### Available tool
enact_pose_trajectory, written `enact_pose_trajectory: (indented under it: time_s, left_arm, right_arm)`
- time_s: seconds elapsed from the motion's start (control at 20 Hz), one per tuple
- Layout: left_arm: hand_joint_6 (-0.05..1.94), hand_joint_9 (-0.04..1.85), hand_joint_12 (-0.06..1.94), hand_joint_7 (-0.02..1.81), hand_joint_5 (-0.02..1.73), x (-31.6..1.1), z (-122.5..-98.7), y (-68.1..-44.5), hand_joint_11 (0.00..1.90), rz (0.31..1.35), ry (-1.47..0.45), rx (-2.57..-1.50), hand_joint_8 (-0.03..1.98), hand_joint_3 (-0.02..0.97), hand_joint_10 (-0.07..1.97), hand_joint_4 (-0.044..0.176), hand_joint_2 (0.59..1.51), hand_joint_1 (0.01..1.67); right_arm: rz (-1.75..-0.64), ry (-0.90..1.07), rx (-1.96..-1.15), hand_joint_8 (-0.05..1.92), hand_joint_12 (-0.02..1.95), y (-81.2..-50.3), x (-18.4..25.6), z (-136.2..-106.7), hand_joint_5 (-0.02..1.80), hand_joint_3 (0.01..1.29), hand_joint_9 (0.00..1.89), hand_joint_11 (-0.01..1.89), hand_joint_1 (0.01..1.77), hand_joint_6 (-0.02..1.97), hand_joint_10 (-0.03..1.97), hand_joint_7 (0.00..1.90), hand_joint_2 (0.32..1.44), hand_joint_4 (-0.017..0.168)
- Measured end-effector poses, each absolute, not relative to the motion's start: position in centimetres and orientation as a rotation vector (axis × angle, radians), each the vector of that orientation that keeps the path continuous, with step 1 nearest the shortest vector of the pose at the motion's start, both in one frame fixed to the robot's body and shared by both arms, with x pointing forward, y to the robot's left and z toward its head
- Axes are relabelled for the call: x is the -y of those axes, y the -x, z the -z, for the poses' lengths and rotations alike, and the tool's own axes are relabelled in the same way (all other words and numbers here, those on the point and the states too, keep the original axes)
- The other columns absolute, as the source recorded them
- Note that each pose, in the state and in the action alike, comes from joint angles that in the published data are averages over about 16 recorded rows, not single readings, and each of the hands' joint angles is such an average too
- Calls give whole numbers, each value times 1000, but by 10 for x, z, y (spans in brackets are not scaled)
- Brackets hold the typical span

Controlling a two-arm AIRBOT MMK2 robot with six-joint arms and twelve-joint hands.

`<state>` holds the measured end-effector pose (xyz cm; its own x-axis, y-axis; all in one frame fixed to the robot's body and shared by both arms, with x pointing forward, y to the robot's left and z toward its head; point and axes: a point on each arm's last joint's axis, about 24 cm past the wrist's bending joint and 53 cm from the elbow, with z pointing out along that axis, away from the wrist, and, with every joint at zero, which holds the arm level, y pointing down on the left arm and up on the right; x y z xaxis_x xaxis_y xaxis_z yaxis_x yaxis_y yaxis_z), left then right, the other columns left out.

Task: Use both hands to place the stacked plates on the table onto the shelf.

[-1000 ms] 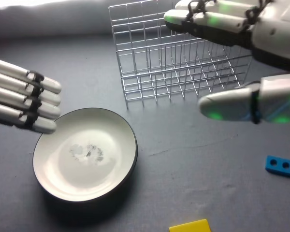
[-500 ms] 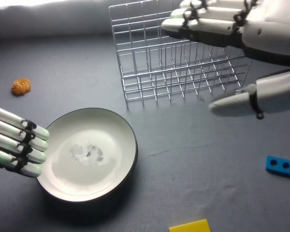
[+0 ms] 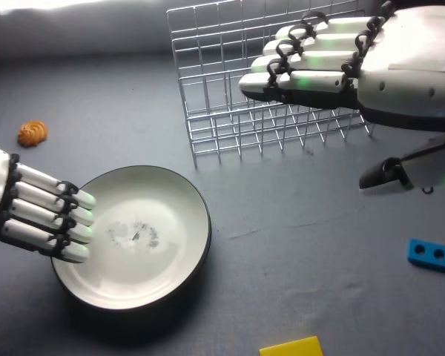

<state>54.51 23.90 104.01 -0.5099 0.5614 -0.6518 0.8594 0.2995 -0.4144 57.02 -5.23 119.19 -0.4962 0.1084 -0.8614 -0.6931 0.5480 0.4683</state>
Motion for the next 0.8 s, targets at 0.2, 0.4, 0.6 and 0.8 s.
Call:
enact_pose_trajectory:
  time_s: [0.2, 0.4, 0.6, 0.8]
  left_arm:
    - [-5, 19, -12, 26, 25, -237, -1032, -546, 14, 1047, -1266, -2211, 8, 21, 5, 0, 1067, 17]
    - [-7, 21, -12, 25, 26, -237, -1025, -547, 14, 1028, -1267, -2230, 11, 21, 6, 0, 1071, 17]
    - [-11, 19, -14, 21, 26, -239, -1019, -547, 14, 1006, -1277, -2244, 8, 21, 5, 1, 1074, 17]
    - [-12, 15, -17, 13, 25, -239, -1014, -546, 13, 993, -1288, -2250, 5, 22, 3, 1, 1076, 16]
  right_arm:
    - [-1053, 493, -1856, 11, -9, -569, 49, -1185, 13, 14, 19, 20, 1108, 18, 2, 17, 976, 4]
    - [-1038, 520, -1875, 11, -8, -566, 45, -1174, 12, 15, 19, 20, 1114, 19, 3, 17, 967, 4]
    - [-1035, 558, -1883, 11, -8, -561, 38, -1166, 13, 15, 19, 20, 1088, 18, 3, 17, 974, 4]
    - [-1028, 600, -1889, 11, -9, -556, 32, -1157, 15, 15, 19, 20, 1070, 19, 3, 16, 978, 5]
